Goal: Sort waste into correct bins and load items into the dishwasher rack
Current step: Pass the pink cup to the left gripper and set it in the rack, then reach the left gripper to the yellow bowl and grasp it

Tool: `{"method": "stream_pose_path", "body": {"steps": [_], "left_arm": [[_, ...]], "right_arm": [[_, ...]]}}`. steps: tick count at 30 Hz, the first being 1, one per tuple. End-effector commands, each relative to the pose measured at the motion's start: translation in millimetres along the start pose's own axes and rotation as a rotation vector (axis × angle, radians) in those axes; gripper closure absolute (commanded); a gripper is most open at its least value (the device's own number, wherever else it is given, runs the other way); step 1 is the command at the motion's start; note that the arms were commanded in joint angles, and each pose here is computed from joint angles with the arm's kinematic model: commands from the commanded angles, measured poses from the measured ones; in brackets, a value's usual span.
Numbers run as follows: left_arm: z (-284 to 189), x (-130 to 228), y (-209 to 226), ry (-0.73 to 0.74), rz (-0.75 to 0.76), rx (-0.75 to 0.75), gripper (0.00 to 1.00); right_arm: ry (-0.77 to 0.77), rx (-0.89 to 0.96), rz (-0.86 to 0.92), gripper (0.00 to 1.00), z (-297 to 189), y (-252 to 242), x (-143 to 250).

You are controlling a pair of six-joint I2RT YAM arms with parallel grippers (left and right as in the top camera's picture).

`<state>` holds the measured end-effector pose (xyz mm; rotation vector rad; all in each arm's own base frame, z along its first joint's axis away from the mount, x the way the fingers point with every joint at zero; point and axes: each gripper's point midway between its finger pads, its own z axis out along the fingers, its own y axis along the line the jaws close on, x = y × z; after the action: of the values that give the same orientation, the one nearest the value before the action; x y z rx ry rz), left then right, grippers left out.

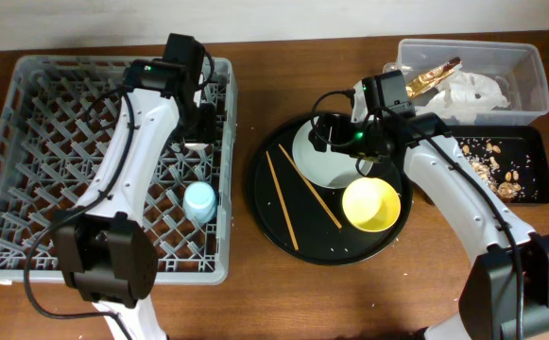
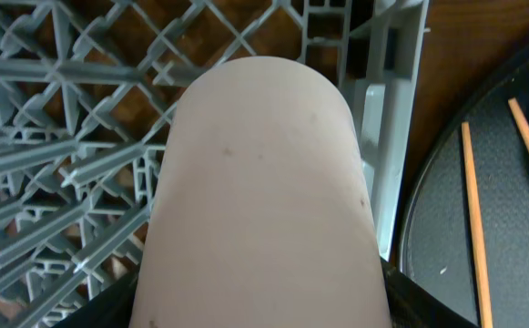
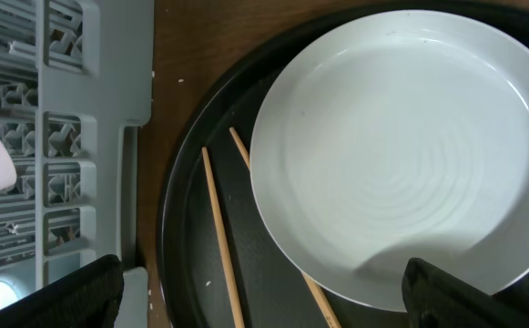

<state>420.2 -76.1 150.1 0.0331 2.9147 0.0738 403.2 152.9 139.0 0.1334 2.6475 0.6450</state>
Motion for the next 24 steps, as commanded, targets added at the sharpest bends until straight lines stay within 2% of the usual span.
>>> {"method": "stream_pose_path", "body": {"steps": [1, 6, 8, 10, 16, 20, 24], "left_arm": [[18, -3, -4, 0.021, 0.003, -0.017, 0.43], [33, 2, -4, 0.066, 0.007, -0.026, 0.41], [33, 3, -4, 0.071, 0.008, -0.027, 0.19], [33, 3, -4, 0.071, 0.007, -0.026, 0.08], [26, -1, -7, 0.060, 0.006, -0.006, 0.07], [-48, -19, -11, -0.014, -0.002, 0.048, 0.08], [-107, -15, -17, -0.072, 0.017, 0.080, 0.09]], "right_arm": [[0.007, 0.017, -0.010, 0.02, 1, -3, 3], [0.007, 0.017, -0.010, 0.02, 1, -3, 3], [0.007, 0.017, -0.010, 0.02, 1, -3, 3], [0.007, 0.017, -0.010, 0.02, 1, -3, 3], [0.005, 0.016, -0.011, 0.01, 1, -2, 2], [0.006, 0.016, -0.010, 0.02, 1, -2, 2], [-0.019, -0.024, -0.071, 0.02, -20, 11, 1]]}}
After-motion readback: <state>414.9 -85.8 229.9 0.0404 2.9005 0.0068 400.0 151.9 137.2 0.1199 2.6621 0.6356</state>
